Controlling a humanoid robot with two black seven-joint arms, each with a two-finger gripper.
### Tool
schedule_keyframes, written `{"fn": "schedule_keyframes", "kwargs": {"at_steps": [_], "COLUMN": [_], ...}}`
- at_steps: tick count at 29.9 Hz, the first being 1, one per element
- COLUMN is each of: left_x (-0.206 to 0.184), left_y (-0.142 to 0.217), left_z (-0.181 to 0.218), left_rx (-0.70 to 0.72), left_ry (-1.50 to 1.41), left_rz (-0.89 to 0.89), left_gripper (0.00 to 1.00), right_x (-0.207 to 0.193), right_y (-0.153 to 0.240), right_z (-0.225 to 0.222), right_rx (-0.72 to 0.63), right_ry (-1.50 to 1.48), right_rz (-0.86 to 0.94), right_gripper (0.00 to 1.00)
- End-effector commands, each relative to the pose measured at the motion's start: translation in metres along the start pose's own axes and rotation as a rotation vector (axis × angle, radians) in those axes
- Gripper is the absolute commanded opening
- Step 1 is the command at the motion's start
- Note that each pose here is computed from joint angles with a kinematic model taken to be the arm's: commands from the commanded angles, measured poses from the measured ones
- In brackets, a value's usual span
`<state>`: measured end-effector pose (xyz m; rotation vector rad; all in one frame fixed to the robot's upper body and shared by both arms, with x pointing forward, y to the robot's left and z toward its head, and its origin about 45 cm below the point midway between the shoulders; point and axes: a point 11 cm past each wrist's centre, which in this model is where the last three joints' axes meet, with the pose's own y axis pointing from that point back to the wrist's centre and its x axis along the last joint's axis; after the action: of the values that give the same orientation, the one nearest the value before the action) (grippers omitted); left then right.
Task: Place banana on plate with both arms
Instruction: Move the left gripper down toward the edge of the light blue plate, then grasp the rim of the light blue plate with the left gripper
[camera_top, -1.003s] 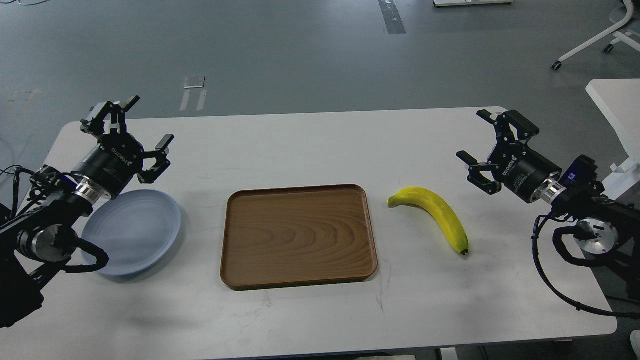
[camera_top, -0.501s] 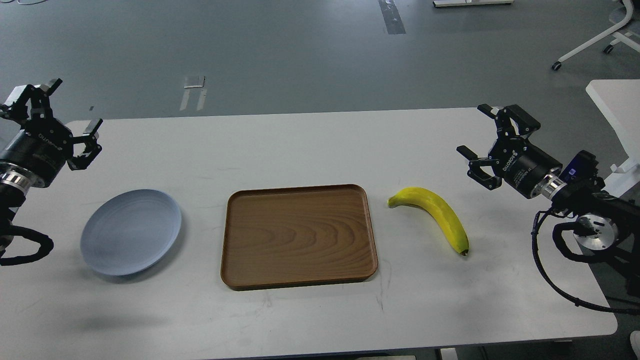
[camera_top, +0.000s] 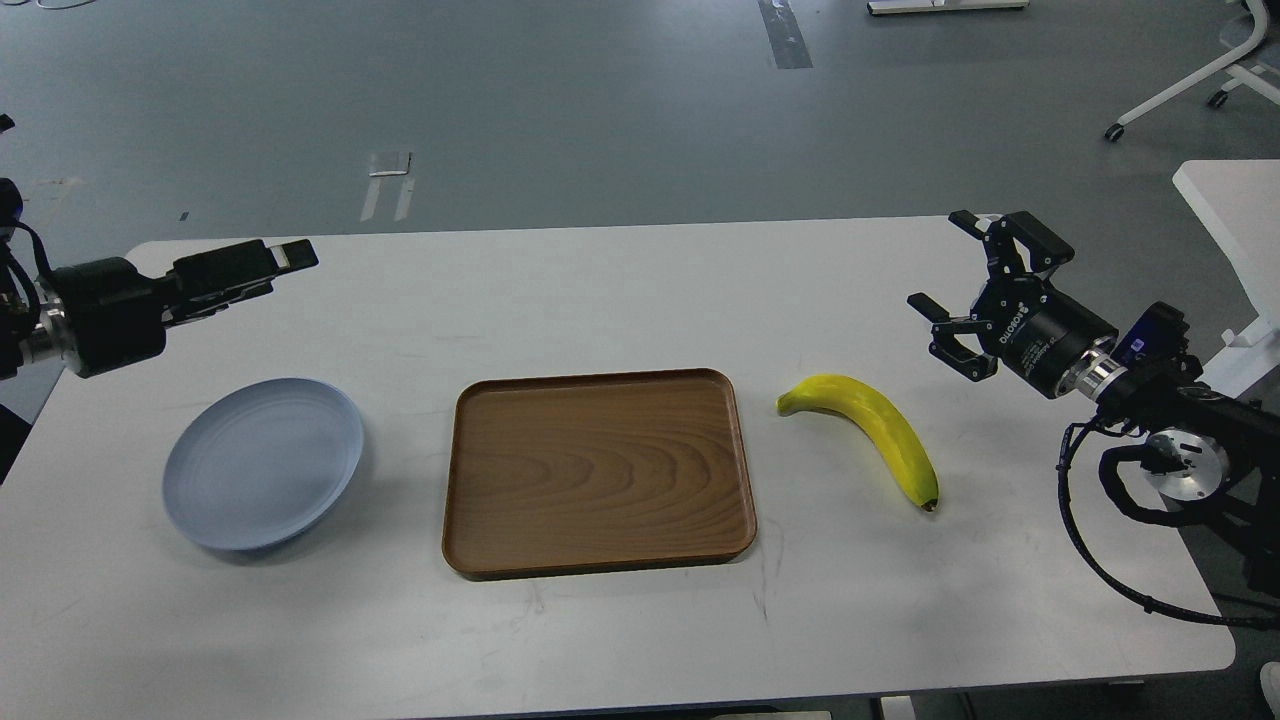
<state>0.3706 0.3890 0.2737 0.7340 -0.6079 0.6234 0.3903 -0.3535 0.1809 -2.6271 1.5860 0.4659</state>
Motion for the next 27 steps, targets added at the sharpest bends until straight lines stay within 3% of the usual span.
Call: {"fn": "schedule_keyframes", "kwargs": {"at_steps": [1,11,27], "left_x": [-0.009,-0.059,-0.106], "left_y": [0.012,0.060,0.056], "left_z": [-0.024,-0.120,-0.153], "left_rx": [0.126,0.417,0.489], "left_ry": [-0.227,-0.241,-0.104], "left_rz": [-0.035,-0.111,-0.134], "left_gripper": [1.00,1.00,0.95], "right_x": [0.000,-0.001,-0.001], "right_y": [0.001,0.000,0.000], "right_z": [0.001,0.001,0.001], "right_rx": [-0.004,-0.004,-0.003], "right_ry": [0.002,0.001,-0.001], "right_rz": [0.000,-0.003,-0.004], "right_gripper": [1.00,1.00,1.00]}}
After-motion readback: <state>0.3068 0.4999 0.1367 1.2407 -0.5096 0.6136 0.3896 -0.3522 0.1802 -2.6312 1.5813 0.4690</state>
